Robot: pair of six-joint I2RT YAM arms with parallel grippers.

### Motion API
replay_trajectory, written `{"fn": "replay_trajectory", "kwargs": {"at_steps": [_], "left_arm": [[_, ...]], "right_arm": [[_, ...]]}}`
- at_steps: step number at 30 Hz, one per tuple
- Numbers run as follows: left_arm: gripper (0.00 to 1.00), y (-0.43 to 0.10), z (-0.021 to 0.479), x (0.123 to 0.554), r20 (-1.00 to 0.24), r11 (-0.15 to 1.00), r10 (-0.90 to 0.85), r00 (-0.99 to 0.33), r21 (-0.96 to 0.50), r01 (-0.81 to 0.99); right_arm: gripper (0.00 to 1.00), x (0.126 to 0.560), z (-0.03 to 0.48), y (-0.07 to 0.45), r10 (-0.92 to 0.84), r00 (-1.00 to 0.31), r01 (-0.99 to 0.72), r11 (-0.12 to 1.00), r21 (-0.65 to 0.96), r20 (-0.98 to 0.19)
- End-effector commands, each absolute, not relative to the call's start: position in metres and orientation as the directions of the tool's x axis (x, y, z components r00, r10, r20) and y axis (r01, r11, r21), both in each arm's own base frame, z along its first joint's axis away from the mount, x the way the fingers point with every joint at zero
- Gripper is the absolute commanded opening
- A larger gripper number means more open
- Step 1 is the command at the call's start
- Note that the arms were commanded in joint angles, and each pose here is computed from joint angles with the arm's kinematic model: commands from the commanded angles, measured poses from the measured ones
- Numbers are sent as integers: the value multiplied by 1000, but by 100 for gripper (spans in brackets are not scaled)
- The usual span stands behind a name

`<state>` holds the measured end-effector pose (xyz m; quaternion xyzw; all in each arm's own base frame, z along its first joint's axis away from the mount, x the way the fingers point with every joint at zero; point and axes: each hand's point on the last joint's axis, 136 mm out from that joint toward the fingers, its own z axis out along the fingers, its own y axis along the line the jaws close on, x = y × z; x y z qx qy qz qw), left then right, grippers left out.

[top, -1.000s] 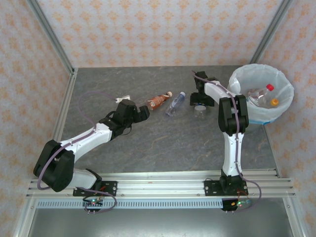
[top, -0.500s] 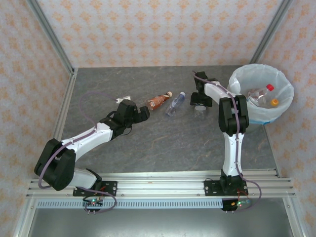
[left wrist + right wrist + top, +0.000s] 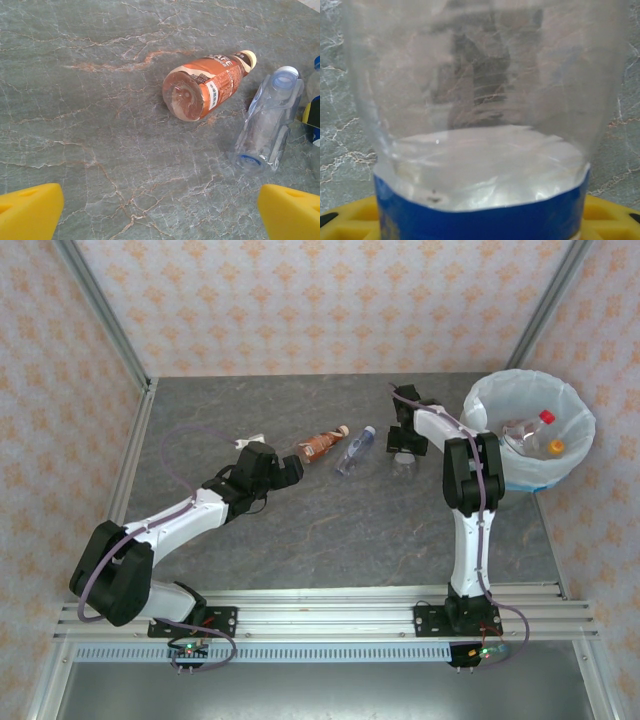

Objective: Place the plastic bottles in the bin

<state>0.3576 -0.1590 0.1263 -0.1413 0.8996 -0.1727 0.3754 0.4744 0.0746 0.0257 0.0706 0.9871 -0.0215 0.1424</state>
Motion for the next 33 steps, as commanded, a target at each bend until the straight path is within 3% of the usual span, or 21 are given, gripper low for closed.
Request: {"fn": "replay_trajectory", "kwargs": {"at_steps": [1,21,33], "left_arm": [[100,-151,124,357,-621,902,-395,-677,-400,-160],[100,-155,123,359,-614,896,-401,-679,-417,-152],[100,-155,122,358,-610,895,-401,-683,-418,-152]], "right_arm": [[58,478,46,72,139,-927,158,987,-27,-348],[56,465,134,96,90,-836,77,996,47,-541],[54,452,215,129,74,-690,-39,989,139,-720]]}}
